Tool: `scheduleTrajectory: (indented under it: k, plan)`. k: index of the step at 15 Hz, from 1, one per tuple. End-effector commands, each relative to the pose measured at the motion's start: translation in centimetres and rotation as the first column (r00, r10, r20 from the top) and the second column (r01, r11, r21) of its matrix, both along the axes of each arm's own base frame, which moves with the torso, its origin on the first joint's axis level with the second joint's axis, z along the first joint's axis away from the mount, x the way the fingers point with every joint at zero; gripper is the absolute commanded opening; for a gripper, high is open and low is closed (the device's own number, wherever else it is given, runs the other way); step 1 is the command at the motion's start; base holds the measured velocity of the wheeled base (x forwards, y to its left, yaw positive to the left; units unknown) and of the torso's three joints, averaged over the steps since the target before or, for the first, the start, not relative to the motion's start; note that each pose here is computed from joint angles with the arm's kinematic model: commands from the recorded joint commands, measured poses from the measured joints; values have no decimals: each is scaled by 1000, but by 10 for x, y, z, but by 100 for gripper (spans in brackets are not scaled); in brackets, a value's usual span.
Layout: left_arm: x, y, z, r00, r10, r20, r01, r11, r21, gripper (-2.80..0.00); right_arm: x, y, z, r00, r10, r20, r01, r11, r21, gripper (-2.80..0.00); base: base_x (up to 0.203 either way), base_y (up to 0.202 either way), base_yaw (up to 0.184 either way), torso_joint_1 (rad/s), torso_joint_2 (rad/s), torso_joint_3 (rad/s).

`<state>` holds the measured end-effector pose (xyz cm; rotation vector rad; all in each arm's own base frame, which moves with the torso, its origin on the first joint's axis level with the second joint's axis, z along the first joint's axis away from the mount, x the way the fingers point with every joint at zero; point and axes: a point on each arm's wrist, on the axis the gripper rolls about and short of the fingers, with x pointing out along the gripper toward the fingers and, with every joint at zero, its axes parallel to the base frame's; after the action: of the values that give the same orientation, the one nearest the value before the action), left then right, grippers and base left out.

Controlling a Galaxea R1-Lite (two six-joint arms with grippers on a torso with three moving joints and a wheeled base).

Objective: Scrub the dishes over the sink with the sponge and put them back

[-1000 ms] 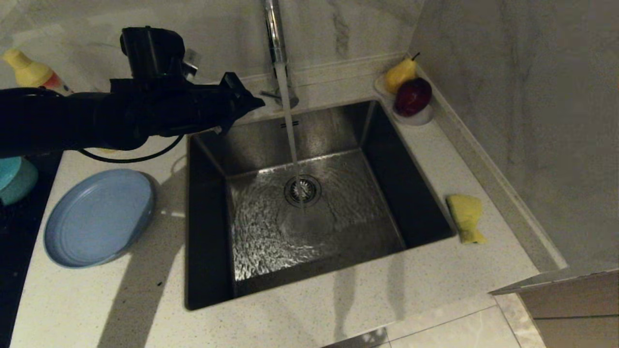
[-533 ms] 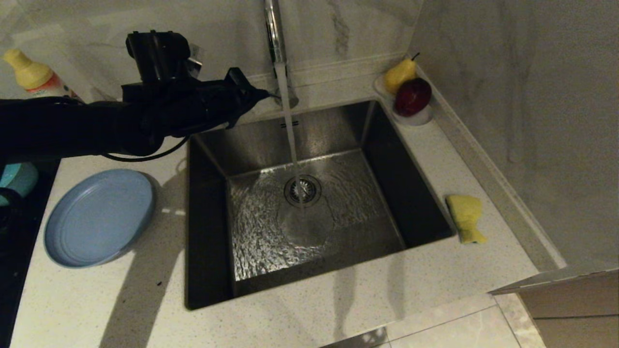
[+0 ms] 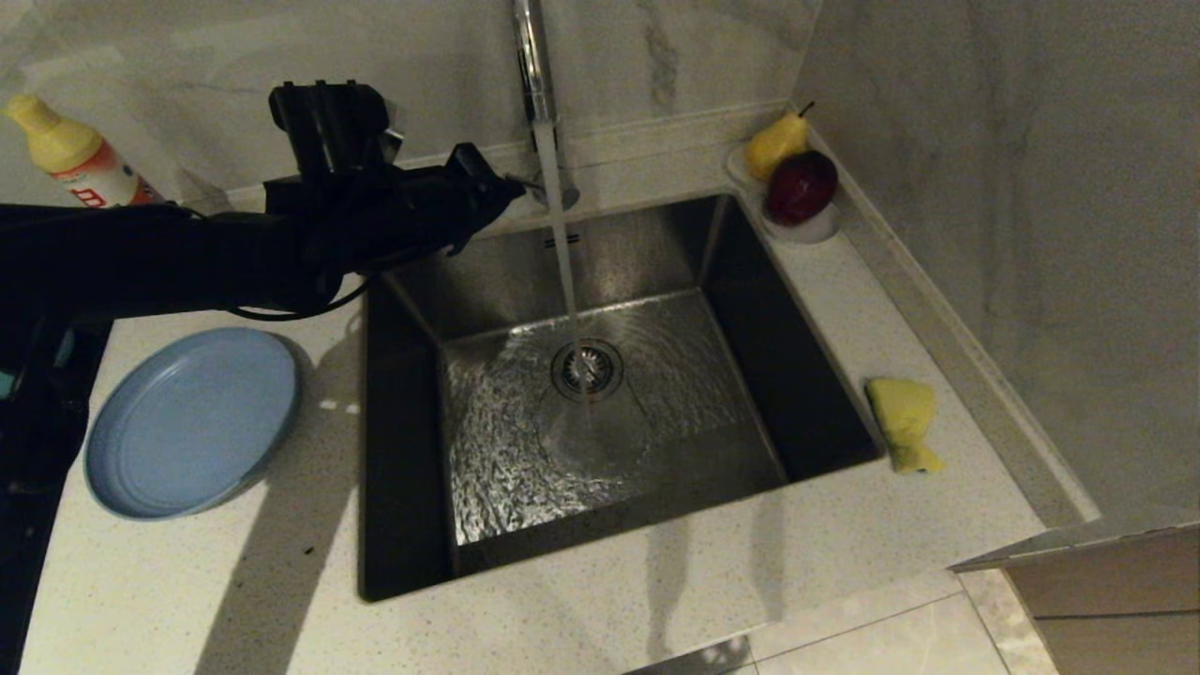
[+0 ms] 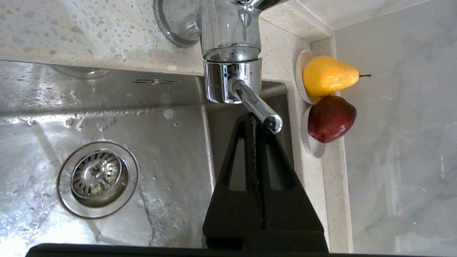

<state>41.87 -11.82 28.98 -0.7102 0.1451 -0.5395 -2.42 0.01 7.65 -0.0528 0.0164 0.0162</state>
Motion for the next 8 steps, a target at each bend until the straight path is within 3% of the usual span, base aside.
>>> scheduleTrajectory:
  k: [1, 8]
  plan:
    - [2, -1, 1, 1000, -1, 13, 1, 1000, -7, -280, 0, 0, 0, 1000, 1, 1, -1, 1000, -1, -280, 0, 0, 0, 0, 0, 0]
    - [13, 1, 8, 997, 58, 59, -57, 998, -23, -280, 0, 0, 0, 1000, 1, 1, -1, 1000, -1, -280, 0, 0, 0, 0, 0, 0]
